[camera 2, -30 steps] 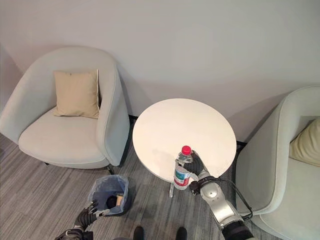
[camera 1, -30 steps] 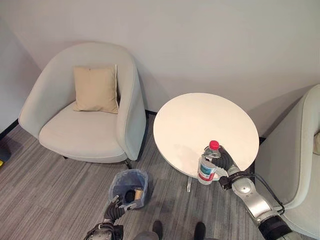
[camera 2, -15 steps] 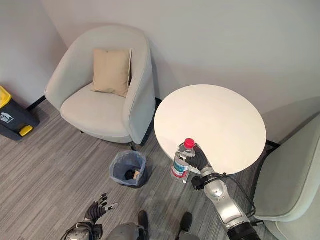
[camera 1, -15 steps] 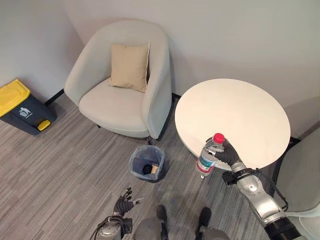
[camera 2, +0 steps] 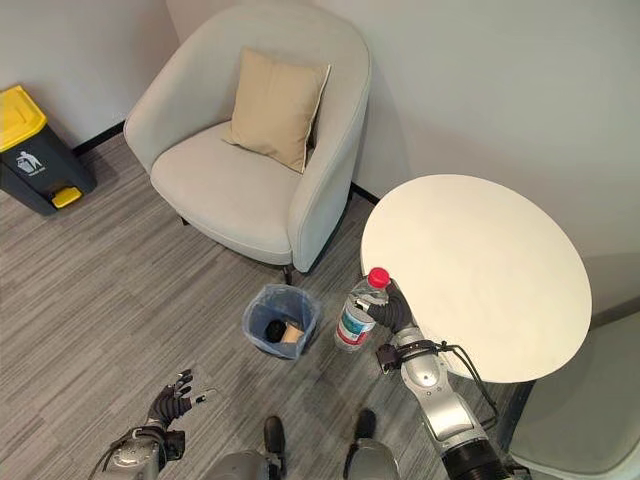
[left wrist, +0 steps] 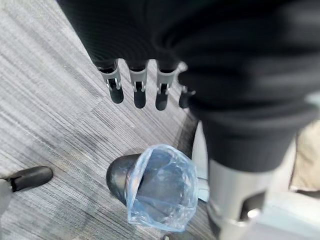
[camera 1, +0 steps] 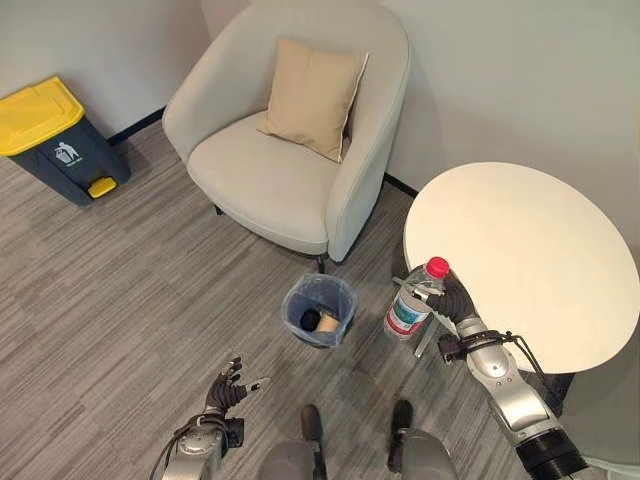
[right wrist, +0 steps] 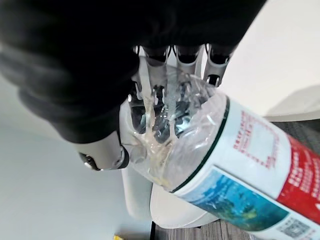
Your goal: Gather garbage on tea table into small bin, then transfer packed bag to large trash can.
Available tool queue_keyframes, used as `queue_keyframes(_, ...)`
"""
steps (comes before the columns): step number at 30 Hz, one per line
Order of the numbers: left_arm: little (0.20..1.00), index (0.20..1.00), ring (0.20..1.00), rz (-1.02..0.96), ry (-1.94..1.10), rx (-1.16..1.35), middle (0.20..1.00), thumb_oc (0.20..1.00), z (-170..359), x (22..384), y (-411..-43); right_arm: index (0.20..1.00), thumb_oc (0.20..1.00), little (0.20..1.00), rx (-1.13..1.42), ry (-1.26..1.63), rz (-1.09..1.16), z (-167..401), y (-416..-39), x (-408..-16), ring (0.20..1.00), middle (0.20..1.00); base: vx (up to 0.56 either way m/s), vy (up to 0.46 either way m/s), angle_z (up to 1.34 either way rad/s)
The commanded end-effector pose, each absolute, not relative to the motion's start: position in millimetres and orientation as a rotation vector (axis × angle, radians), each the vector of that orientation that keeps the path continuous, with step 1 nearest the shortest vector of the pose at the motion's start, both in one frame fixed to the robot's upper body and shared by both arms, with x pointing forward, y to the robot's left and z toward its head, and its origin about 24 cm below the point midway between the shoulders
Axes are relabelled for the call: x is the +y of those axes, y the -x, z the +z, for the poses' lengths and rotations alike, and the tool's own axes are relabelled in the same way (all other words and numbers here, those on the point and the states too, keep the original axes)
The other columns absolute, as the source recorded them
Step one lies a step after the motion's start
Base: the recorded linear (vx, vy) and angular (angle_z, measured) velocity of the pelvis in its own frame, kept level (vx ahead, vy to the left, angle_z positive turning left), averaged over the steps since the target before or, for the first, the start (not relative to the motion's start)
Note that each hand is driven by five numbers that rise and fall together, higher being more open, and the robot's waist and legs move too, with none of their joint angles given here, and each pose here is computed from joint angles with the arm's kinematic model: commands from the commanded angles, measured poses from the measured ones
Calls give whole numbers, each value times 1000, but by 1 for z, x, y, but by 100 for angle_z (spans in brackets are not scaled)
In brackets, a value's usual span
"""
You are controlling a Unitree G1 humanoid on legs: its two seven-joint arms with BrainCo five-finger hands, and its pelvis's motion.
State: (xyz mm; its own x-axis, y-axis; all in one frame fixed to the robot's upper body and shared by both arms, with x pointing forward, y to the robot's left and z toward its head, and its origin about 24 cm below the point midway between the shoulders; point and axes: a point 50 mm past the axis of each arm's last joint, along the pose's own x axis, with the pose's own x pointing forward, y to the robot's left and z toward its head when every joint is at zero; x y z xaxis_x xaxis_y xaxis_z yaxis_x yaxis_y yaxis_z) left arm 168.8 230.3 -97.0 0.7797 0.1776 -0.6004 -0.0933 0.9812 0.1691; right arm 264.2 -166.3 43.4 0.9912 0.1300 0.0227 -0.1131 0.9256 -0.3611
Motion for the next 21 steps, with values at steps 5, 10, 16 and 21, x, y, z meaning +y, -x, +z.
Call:
queue_keyframes(5,1000,1000,1000,133,-128,613,1000,1000,-92,227,-165,200,200,200,-194,394,184,70,-263,-165,200,200,66,-127,63)
queue_keyframes(10,1000,1000,1000,146,-116,570,1000,1000,-87,224,-179,200,200,200,-323,420,268,100,-283,-142,200,200,-59,-96,27)
queue_keyframes(16,1000,1000,1000,134,-112,431,1000,1000,-63,215,-215,200,200,200,-540,458,285,154,-311,-110,200,200,-137,-9,23)
queue_keyframes(21,1000,1000,1000,116,-117,313,1000,1000,-38,208,-246,200,200,200,-657,517,194,192,-329,-110,200,200,-69,25,37)
